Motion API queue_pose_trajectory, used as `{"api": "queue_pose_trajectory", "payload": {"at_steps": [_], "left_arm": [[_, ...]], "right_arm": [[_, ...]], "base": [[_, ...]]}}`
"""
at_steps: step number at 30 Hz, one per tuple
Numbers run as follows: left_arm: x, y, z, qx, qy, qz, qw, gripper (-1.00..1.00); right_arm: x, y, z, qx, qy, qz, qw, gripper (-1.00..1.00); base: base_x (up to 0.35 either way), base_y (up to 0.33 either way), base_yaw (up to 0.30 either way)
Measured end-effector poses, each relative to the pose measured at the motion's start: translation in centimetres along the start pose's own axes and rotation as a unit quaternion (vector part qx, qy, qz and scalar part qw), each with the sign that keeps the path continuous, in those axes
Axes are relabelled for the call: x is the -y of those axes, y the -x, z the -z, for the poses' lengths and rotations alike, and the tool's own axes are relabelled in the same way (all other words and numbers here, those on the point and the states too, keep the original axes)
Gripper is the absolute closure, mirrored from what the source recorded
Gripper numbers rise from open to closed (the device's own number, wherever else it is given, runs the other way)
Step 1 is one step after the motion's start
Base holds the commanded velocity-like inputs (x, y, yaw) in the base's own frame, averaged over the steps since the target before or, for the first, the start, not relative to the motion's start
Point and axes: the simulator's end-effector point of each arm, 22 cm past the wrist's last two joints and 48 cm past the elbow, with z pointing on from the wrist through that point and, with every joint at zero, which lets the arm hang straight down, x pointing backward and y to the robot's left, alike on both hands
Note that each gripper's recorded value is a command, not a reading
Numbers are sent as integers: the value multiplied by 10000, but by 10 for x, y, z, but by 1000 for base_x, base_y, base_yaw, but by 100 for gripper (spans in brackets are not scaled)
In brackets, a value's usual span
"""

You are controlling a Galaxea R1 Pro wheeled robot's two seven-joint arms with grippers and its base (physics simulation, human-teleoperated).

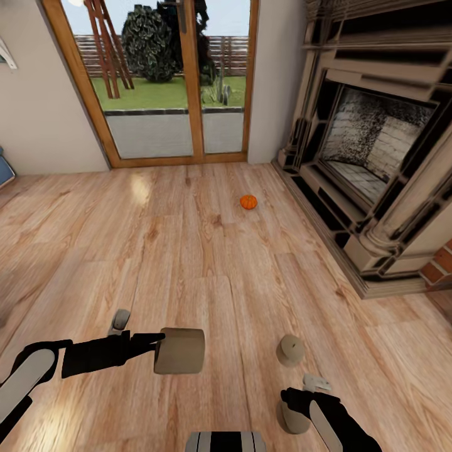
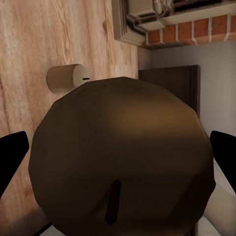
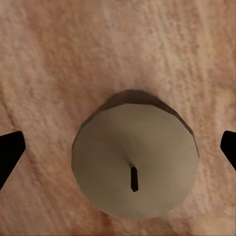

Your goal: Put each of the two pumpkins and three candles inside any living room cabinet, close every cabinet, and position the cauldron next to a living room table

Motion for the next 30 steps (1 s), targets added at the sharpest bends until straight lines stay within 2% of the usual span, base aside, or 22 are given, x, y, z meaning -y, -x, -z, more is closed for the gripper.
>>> {"api": "queue_pose_trajectory", "payload": {"at_steps": [6,20,22,24,26,28,30], "left_arm": [[1,0,0,1,-7,-7,10000,100],[-20,-6,-9,-121,20,225,9997,100],[-18,-6,-9,-139,-102,261,9995,100],[-2,-5,-5,-143,-463,282,9984,100],[6,-6,3,-171,-679,237,9973,100],[24,-7,13,-204,-1119,258,9932,100],[26,-8,15,-212,-1170,201,9927,100]], "right_arm": [[0,1,0,22,-3,-5,10000,-100],[10,-29,-19,-292,-105,-11,9995,-100],[11,-34,-22,-338,-118,-10,9994,-100],[11,-34,-22,-341,-122,-10,9993,-100],[11,-34,-22,-342,-122,-9,9993,-100],[11,-34,-22,-343,-125,-9,9993,-100],[11,-34,-22,-343,-123,-9,9993,-100]], "base": [[6,0,0],[0,0,0],[0,0,0],[0,0,0],[0,0,0],[0,0,0],[0,0,0]]}}
